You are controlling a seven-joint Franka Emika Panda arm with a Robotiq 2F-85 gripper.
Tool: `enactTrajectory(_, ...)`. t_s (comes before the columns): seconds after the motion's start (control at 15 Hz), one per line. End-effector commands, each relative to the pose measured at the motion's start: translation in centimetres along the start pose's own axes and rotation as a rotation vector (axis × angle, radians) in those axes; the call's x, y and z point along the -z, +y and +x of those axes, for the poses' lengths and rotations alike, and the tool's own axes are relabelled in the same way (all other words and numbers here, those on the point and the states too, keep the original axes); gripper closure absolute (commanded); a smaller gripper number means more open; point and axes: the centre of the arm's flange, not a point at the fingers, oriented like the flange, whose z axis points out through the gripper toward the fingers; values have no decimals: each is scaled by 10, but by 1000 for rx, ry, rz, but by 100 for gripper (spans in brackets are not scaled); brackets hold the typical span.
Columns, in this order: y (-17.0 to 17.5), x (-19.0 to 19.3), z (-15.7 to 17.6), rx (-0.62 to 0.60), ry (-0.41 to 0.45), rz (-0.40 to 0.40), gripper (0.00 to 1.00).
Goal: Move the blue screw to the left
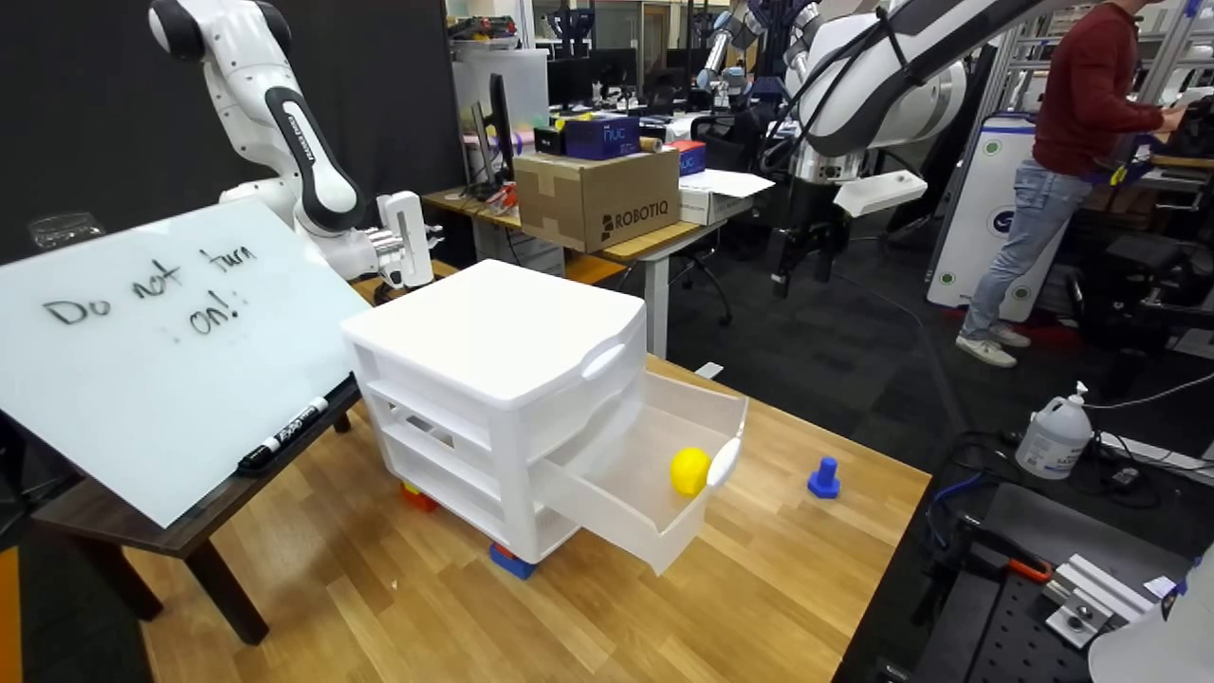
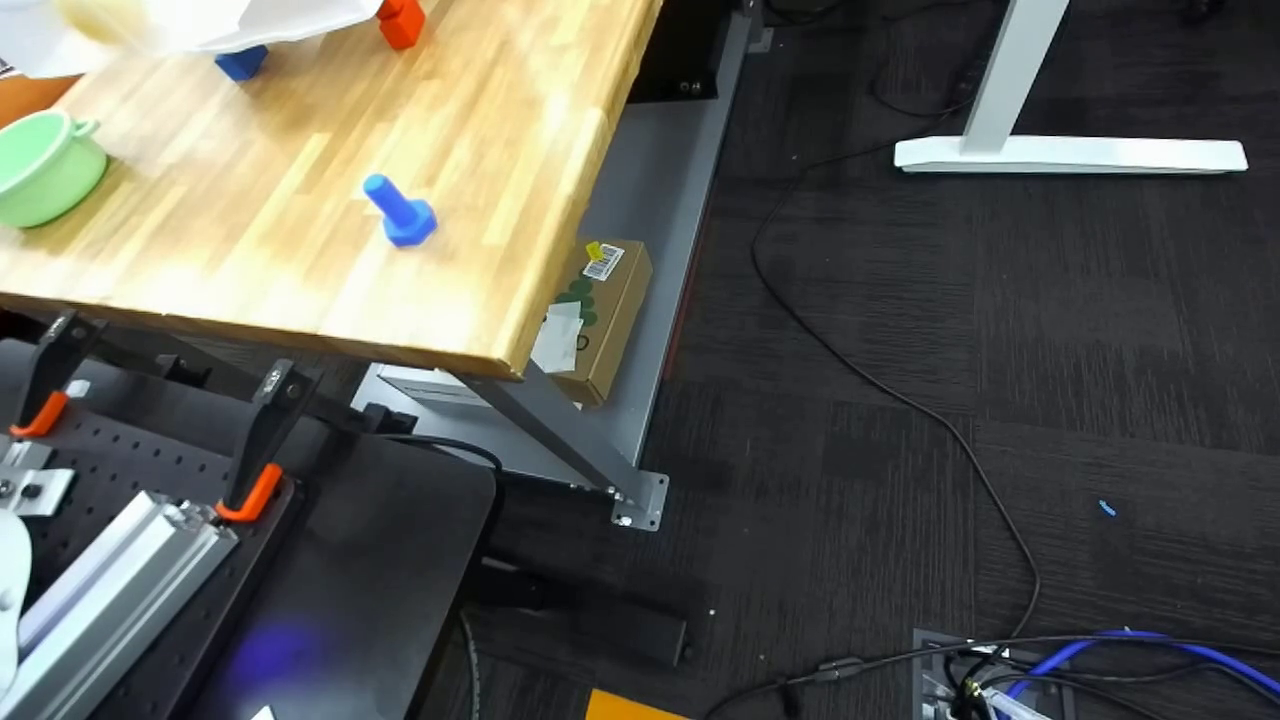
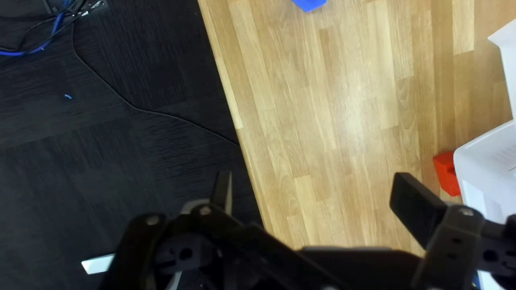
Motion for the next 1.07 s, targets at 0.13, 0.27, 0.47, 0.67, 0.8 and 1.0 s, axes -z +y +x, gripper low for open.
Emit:
enactTrajectory(0.13,0,1,0,0,1,0,0)
enactTrajectory(0.27,-4,10,5,22,18,-11,0)
enactTrajectory(0.47,-2,18,19,42,43,-10,0)
enactTrajectory(0.67,10,11,27,34,33,1,0)
enactTrajectory(0.8,17,-7,28,27,1,4,0)
enactTrajectory(1.0,21,-47,24,31,-81,-8,0)
